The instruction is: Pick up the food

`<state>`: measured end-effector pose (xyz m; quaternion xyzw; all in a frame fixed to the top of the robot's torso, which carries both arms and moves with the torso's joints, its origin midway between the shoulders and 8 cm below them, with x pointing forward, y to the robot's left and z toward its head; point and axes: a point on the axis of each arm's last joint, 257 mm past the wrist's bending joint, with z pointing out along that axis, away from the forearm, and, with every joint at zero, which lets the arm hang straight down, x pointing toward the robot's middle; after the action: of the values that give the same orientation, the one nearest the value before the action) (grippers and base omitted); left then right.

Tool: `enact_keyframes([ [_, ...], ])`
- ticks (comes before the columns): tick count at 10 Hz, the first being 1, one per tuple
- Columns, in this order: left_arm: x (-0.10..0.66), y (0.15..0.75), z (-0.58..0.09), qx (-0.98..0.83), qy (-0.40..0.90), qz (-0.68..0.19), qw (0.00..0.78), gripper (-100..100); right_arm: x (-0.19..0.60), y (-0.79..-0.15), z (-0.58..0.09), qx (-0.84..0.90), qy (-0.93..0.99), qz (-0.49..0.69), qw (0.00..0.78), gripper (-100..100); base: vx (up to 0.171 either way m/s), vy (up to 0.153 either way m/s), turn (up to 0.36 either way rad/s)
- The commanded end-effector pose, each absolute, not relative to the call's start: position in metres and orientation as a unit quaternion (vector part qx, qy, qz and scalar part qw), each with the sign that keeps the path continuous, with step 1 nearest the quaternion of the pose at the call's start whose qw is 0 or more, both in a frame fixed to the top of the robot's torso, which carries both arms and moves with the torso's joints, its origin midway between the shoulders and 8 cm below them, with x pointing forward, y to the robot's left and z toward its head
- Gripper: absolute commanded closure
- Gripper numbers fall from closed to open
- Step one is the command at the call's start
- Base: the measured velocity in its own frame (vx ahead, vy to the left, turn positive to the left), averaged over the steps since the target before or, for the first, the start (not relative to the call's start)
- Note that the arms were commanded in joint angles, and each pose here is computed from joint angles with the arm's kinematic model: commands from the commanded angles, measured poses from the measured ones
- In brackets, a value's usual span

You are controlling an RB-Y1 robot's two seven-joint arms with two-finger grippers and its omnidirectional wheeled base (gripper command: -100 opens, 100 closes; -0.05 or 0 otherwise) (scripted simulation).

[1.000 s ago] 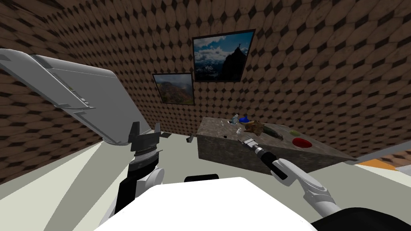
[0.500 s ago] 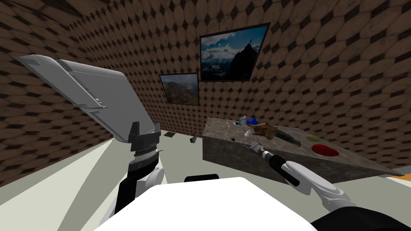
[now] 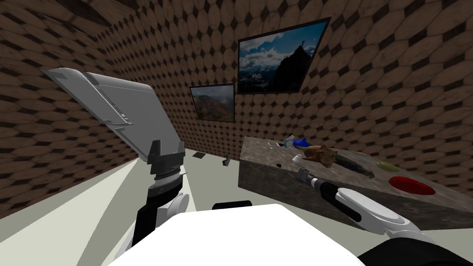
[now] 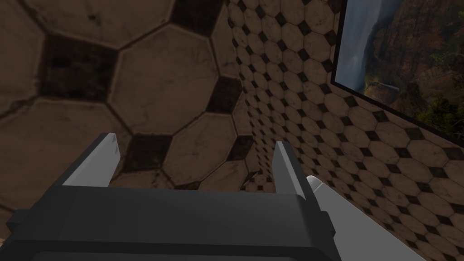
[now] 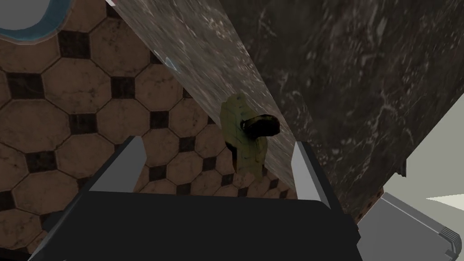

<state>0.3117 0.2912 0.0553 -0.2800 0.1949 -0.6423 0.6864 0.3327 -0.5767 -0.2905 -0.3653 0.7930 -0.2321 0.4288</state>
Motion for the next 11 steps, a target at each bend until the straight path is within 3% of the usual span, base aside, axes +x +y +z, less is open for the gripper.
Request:
enact_keyframes([
  [1,0.312,0.291,0.055,-0.280,0.195,-0.642,0.686,0,0.325,-0.584,-0.290,-0.383,0.792,-0.241,0.411,-100,0.102,0.124,0.026],
  [7,0.312,0.291,0.055,-0.280,0.195,-0.642,0.686,0,0.275,-0.647,-0.304,-0.494,0.772,-0.287,0.277,-100,0.112,0.132,0.069],
  [11,0.312,0.291,0.055,-0.280,0.195,-0.642,0.686,0,0.258,-0.669,-0.303,-0.535,0.757,-0.299,0.228,-100,0.055,0.079,0.043],
])
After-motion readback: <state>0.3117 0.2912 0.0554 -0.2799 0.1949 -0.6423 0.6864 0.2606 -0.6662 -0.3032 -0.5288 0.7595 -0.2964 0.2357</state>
